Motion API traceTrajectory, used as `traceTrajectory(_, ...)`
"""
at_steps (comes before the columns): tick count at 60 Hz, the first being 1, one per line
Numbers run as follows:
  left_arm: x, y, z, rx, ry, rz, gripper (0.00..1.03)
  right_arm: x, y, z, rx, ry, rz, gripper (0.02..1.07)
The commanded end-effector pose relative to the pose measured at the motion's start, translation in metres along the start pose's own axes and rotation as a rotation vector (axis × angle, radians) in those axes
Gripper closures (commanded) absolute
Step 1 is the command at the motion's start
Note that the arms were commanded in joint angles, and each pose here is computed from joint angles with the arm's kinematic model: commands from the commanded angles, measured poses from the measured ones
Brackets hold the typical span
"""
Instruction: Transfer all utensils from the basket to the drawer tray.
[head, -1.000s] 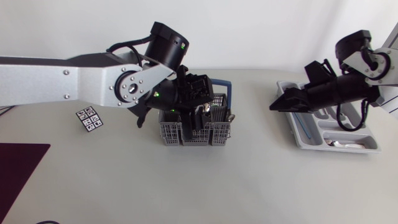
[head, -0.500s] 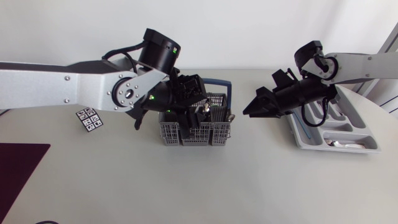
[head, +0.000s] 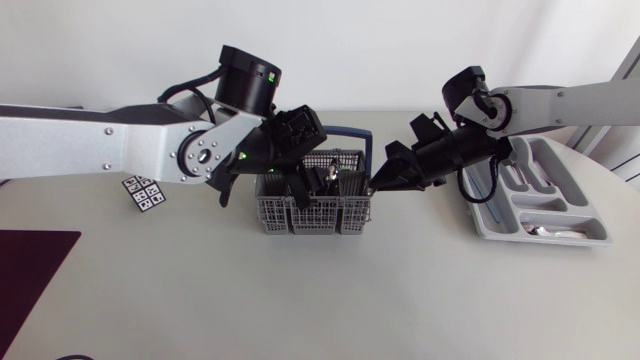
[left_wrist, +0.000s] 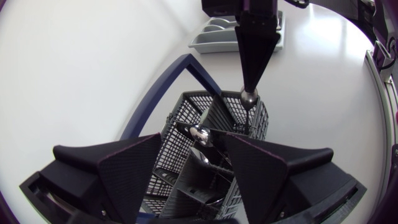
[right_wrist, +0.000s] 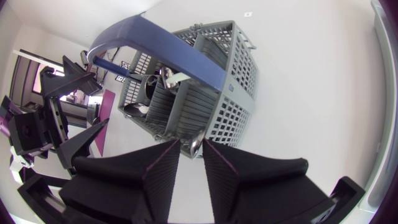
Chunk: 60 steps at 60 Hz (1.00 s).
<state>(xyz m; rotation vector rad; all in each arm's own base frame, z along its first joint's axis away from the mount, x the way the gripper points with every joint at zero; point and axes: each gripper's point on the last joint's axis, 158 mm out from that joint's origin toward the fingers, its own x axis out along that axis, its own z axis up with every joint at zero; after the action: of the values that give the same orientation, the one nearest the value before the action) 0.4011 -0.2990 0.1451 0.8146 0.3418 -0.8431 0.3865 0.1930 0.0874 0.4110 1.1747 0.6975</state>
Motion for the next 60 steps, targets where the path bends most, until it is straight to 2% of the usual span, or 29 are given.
traceTrajectory(1, -0.004, -0.001, -0.008, -0.028, 0.010, 0.005, 0.31, 0.009, 0.002, 0.002, 0.027, 0.008, -0.002, 0.80)
traceTrajectory(8, -0.007, -0.001, -0.007, -0.028, 0.004, 0.009, 0.31, 0.013, 0.000, 0.004, 0.037, 0.003, -0.005, 0.88)
traceTrajectory(15, -0.007, -0.002, -0.008, -0.028, 0.006, 0.007, 0.31, 0.014, -0.002, 0.004, 0.036, 0.002, -0.009, 0.89)
traceTrajectory(33, -0.007, -0.003, -0.008, -0.026, 0.007, 0.005, 0.31, 0.020, -0.004, 0.008, 0.003, -0.008, -0.081, 1.00)
traceTrajectory(52, -0.006, -0.005, -0.012, -0.022, 0.016, 0.004, 0.30, -0.012, 0.033, 0.025, -0.070, -0.064, -0.067, 1.00)
traceTrajectory(60, -0.006, -0.004, -0.012, -0.022, 0.014, 0.005, 0.30, -0.025, 0.053, 0.025, -0.081, -0.065, -0.003, 1.00)
